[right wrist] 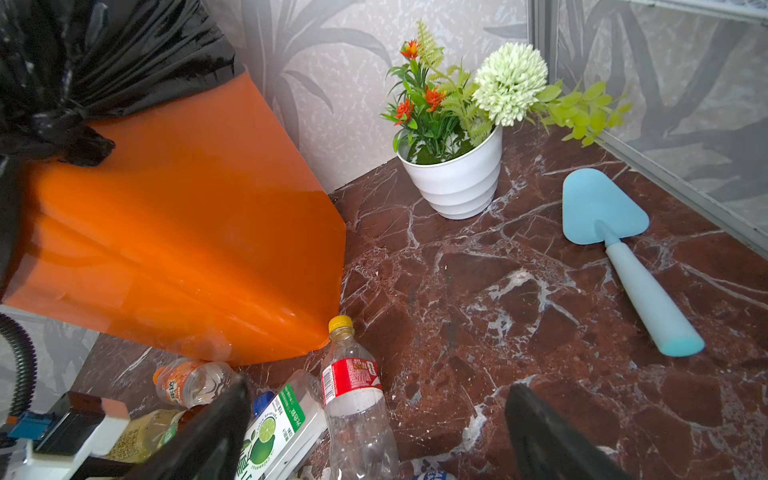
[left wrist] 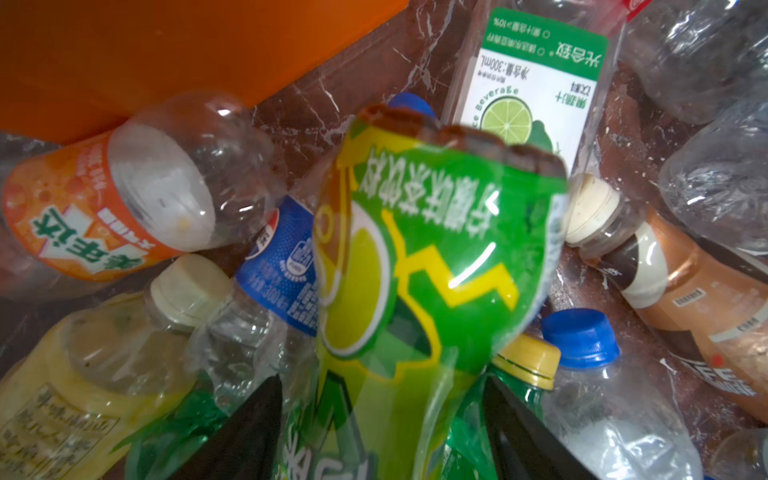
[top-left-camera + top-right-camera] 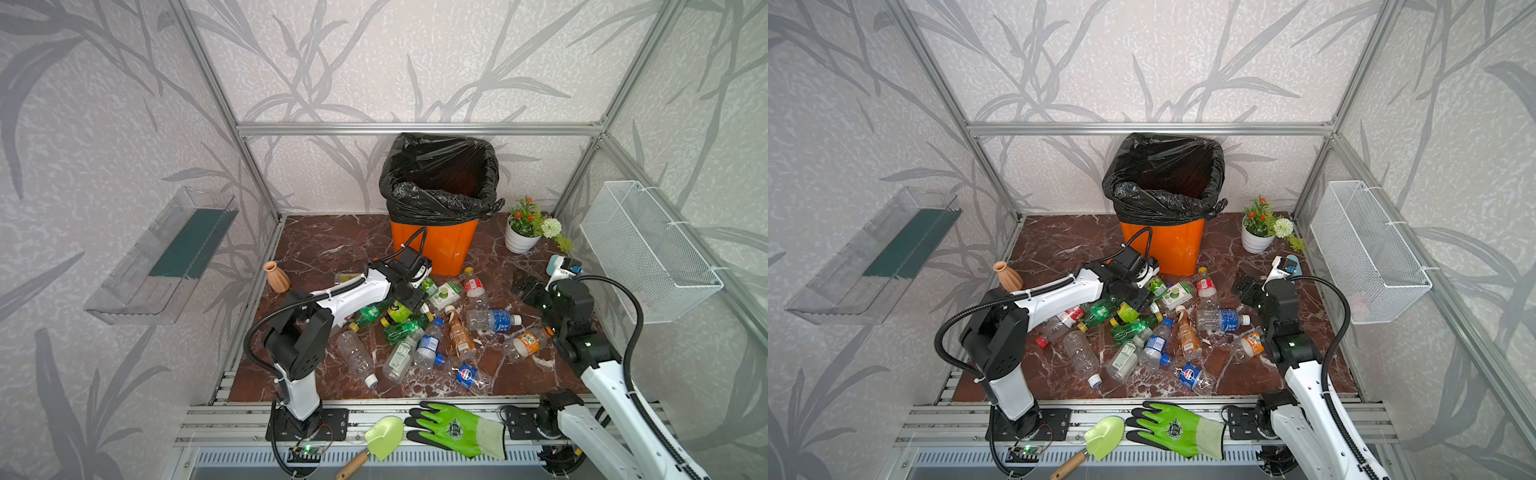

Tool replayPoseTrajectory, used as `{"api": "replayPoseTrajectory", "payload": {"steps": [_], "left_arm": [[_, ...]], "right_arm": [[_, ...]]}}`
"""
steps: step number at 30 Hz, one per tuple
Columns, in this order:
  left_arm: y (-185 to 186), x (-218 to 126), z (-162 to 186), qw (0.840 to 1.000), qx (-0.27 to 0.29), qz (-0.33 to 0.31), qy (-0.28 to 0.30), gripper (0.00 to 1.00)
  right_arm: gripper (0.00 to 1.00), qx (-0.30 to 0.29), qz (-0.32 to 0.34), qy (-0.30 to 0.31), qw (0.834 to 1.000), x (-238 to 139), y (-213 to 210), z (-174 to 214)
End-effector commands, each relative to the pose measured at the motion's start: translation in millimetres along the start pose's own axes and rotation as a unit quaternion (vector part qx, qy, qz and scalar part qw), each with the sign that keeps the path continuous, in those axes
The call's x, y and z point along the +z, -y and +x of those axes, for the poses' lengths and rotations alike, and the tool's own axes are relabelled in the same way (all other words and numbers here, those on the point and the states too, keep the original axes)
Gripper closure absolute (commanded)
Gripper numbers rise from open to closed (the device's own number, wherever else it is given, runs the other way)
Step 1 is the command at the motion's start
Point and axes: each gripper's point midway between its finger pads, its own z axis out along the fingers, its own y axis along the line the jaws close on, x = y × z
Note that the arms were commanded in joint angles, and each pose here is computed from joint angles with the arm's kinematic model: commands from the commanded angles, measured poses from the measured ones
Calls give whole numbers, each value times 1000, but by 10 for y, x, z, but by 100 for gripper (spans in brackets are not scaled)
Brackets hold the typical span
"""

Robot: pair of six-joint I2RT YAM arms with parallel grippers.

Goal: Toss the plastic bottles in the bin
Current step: 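Grasp the green lime-soda bottle with the left gripper and lift it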

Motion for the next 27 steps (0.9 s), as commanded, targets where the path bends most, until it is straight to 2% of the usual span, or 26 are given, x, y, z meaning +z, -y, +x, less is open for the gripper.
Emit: {"api": "replayPoseTrajectory", "payload": {"steps": [1, 5, 10, 15, 21, 27], "left_arm": [[56, 25, -45, 1000, 22, 11, -3, 25], [56, 94, -17, 1000, 22, 12, -13, 32], [54, 70, -52, 1000, 21, 9, -6, 45], [49, -99, -149, 999, 25, 2, 22, 50], [-7, -465, -333, 997, 30, -18, 74, 51], [-20, -1158, -556, 984, 42, -37, 170, 51]], "right_arm": [[4, 7, -5, 6, 1000, 4, -7, -28], [4, 10, -5, 5, 1000, 12, 9, -25], [4, 13, -8, 6, 1000, 9, 6, -28], [4, 14, -9, 10, 1000, -3, 3, -46], [4, 18, -10, 14, 1000, 0, 4, -53], [4, 22, -11, 19, 1000, -4, 3, -73]]}}
